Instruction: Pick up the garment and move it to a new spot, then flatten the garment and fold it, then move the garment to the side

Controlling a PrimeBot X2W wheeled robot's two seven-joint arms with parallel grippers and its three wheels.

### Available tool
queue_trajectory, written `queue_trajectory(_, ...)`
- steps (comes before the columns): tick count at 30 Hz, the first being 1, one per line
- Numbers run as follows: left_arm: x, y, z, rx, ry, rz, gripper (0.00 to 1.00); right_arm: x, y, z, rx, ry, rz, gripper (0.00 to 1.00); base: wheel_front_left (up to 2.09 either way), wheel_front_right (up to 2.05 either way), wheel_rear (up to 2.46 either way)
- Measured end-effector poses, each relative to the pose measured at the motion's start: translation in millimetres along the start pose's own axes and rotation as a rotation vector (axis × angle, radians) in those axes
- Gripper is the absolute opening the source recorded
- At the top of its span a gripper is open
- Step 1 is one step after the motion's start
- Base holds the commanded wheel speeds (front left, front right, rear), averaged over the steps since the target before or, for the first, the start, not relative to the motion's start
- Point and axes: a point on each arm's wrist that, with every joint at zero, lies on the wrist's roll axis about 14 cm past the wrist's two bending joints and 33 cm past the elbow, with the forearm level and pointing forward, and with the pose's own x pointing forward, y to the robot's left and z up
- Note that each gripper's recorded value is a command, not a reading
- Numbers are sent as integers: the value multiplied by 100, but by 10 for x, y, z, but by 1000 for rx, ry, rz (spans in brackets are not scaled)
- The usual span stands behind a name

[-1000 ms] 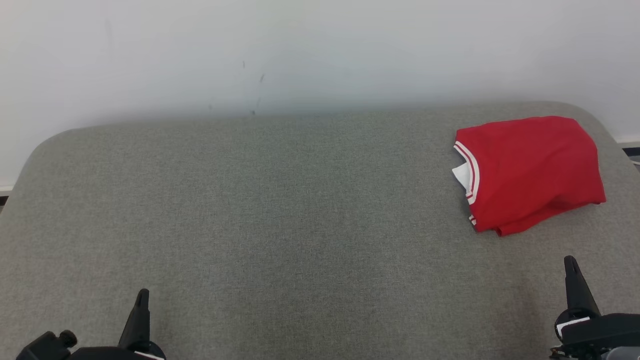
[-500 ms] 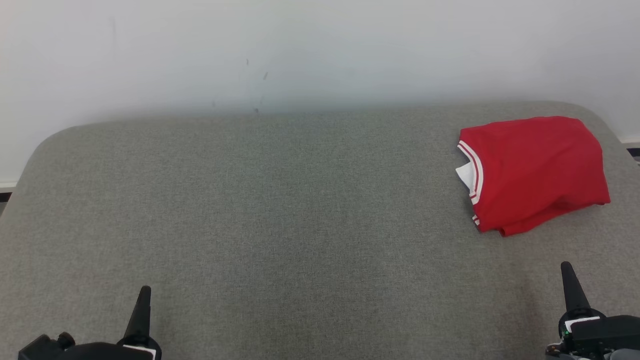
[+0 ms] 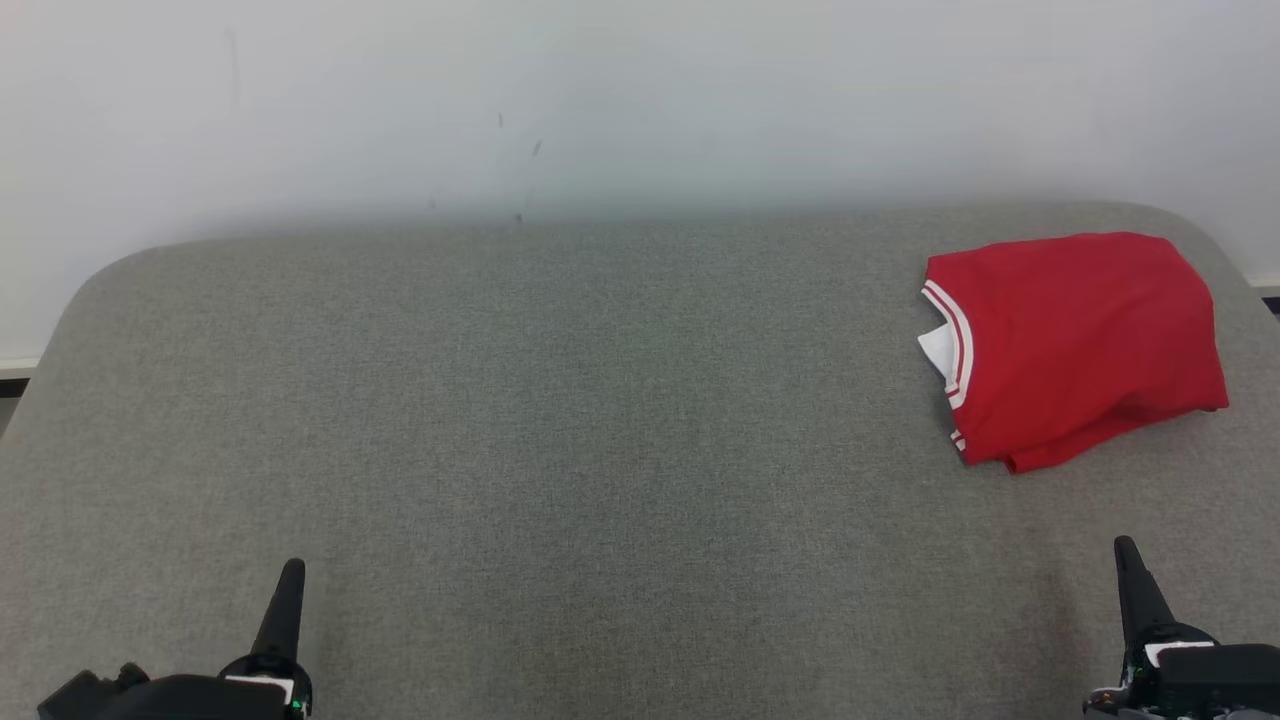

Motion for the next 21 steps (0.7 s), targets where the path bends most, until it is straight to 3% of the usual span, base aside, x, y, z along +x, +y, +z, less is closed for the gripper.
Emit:
queue_trajectory(16,50,-73,40,-203,-14,-44,0,42,-39,-70,243,5,15,0,0,0,0)
queue_trajectory(21,49,-70,25,-231,-14,-46,0,64,-8,-73,255,6,24,0,0,0,0)
